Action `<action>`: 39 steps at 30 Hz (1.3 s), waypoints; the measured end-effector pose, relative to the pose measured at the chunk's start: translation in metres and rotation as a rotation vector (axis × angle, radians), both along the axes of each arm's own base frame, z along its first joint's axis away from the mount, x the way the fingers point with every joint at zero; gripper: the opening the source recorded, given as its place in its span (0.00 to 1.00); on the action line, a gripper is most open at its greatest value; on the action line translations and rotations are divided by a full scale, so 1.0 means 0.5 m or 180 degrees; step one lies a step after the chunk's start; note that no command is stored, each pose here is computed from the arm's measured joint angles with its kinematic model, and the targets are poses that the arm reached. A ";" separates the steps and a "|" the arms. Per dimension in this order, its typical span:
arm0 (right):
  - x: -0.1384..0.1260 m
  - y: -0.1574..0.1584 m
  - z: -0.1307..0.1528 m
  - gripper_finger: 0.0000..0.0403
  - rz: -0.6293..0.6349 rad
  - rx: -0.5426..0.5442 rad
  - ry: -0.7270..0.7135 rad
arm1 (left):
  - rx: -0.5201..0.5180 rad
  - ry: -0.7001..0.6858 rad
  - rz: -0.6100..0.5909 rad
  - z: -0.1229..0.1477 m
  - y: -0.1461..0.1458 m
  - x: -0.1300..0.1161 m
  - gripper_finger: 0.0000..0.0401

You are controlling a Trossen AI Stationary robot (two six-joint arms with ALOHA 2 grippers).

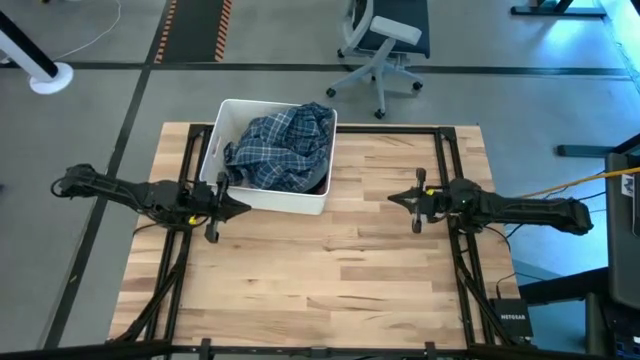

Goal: Sort clothes
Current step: Return to Home Position

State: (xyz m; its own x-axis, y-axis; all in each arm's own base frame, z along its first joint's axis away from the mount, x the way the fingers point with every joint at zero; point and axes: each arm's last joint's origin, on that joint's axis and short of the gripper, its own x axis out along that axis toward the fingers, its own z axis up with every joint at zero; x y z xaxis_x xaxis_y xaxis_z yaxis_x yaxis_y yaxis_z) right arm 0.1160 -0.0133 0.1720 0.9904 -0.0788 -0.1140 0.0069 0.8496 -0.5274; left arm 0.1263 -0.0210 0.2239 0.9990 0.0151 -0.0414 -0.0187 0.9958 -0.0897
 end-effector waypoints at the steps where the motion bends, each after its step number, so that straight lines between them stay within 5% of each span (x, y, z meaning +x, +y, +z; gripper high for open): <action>1: -0.003 0.000 -0.002 0.04 -0.0003 0.0023 -0.0044 | 0.0020 -0.0012 -0.0008 -0.002 0.000 -0.001 0.00; 10: -0.014 0.002 -0.013 0.05 -0.0007 0.0086 -0.0195 | 0.0002 -0.0399 -0.0635 0.013 -0.006 -0.027 0.00; 17: -0.015 0.002 -0.019 0.04 -0.0009 0.0098 -0.0096 | -0.0514 -0.0288 -0.1307 0.010 -0.012 -0.055 0.00; 23: -0.015 0.002 -0.020 0.05 -0.0010 0.0102 -0.0081 | -0.0603 0.0214 -0.0614 -0.035 -0.001 -0.050 0.00; 29: -0.015 0.002 -0.015 0.05 -0.0009 0.0094 -0.0157 | -0.0263 0.0129 -0.0008 -0.067 0.009 -0.042 0.00; 39: -0.015 0.005 -0.018 0.05 0.0129 0.0116 -0.0116 | 0.0050 0.0160 -0.0073 -0.071 0.009 -0.044 0.00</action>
State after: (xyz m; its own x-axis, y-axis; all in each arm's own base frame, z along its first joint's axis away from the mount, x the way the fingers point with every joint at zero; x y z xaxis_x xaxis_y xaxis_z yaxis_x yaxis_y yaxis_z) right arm 0.1087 -0.0110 0.1631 0.9962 -0.0350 -0.0799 -0.0093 0.8682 -0.4960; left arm 0.1041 -0.0166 0.1885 0.9958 -0.0067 -0.0915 0.0000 0.9973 -0.0736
